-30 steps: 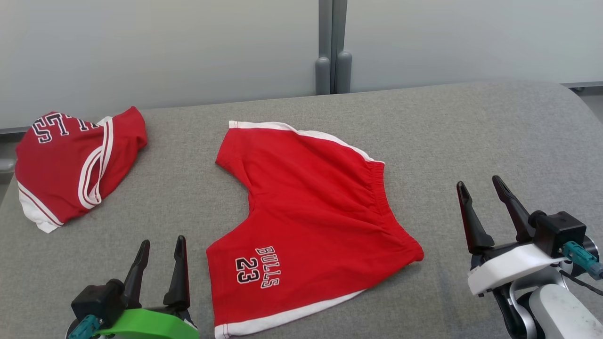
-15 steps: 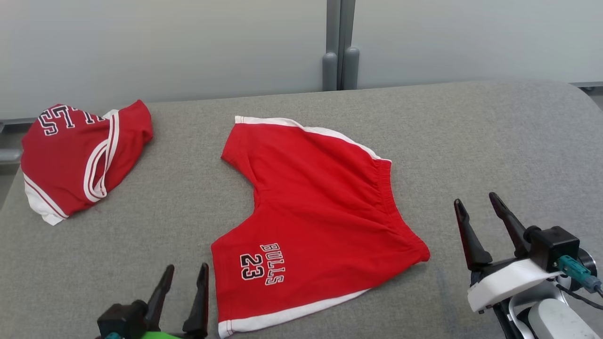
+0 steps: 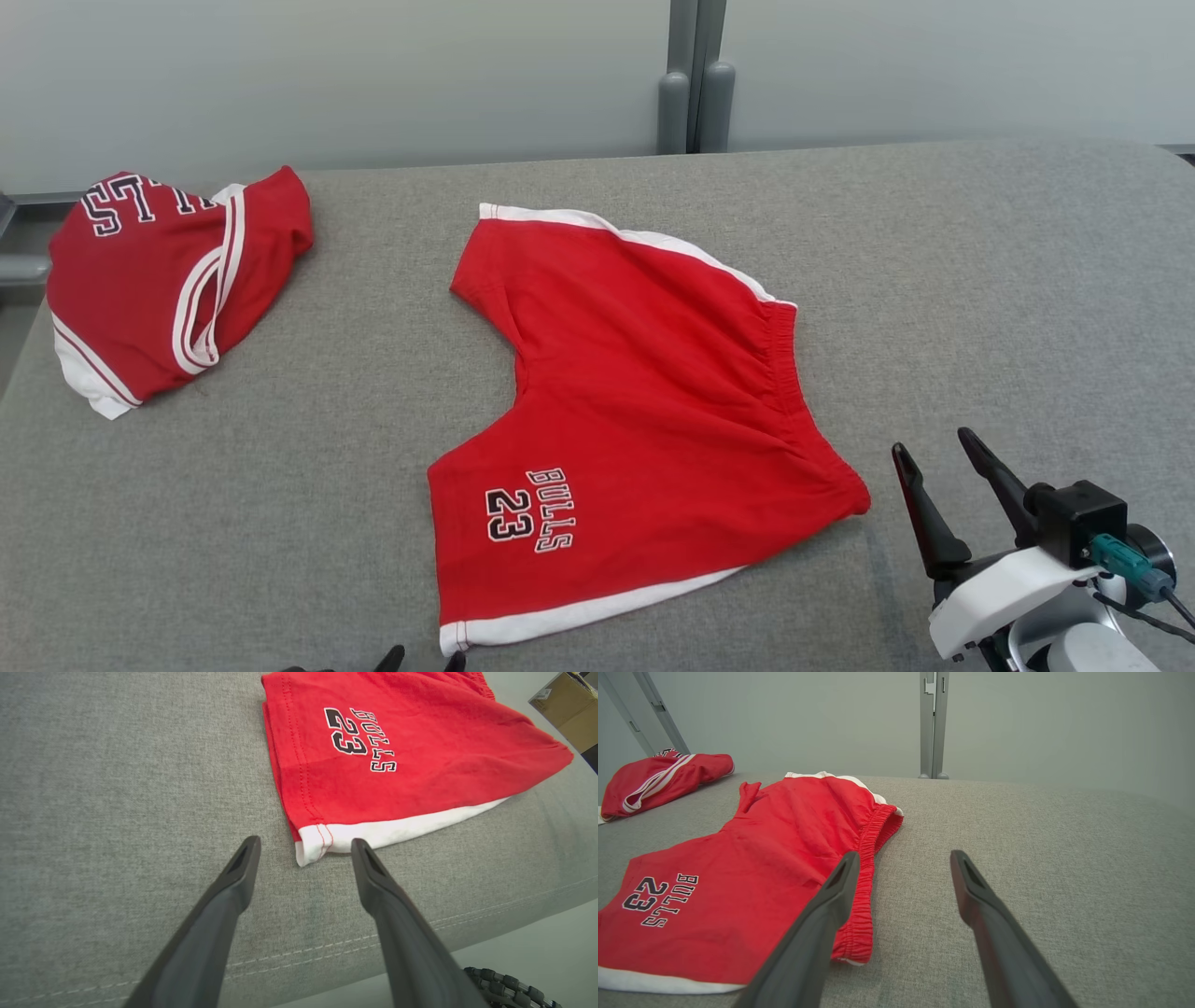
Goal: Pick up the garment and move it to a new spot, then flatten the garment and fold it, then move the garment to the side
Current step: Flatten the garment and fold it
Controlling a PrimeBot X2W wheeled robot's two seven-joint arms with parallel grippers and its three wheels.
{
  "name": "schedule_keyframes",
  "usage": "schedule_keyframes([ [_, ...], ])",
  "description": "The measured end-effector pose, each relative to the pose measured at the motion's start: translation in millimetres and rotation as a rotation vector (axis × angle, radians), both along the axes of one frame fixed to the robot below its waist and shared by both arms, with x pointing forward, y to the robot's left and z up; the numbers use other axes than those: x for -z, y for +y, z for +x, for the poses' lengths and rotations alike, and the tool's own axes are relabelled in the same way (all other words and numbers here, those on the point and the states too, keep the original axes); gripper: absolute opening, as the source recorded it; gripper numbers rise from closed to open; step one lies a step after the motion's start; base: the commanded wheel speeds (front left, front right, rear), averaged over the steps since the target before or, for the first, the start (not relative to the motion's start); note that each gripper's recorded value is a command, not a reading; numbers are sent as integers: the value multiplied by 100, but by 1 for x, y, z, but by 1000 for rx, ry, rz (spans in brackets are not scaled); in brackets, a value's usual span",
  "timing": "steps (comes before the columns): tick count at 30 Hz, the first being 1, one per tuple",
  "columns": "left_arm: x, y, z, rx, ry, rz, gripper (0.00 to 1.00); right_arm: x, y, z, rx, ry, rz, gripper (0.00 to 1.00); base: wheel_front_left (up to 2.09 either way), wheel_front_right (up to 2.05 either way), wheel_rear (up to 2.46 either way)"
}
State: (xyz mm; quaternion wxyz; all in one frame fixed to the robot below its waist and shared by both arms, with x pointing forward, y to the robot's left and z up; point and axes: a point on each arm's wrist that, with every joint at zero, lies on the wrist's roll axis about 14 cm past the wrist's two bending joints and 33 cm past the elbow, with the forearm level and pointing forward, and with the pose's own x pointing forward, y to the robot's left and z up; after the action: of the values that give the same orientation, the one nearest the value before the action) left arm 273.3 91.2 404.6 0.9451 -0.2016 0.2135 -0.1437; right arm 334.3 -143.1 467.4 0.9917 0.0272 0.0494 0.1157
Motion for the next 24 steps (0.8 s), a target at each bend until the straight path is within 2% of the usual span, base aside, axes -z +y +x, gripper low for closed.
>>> schedule_keyframes([
  [7,10,-12,-4,54,47,-2,100,3,5,1,-20,8,9,100,0,0,0],
  [18,15,-25,9,109,62,1,100,7,-9,6,24,19,1,100,0,0,0],
  [20,16,-28,9,124,65,-2,88,7,-11,7,31,19,-1,100,0,0,0],
  [22,17,-29,9,128,68,-2,85,8,-12,7,33,22,-5,100,0,0,0],
  [24,18,-30,9,129,70,-1,75,8,-13,8,38,24,-4,100,0,0,0],
])
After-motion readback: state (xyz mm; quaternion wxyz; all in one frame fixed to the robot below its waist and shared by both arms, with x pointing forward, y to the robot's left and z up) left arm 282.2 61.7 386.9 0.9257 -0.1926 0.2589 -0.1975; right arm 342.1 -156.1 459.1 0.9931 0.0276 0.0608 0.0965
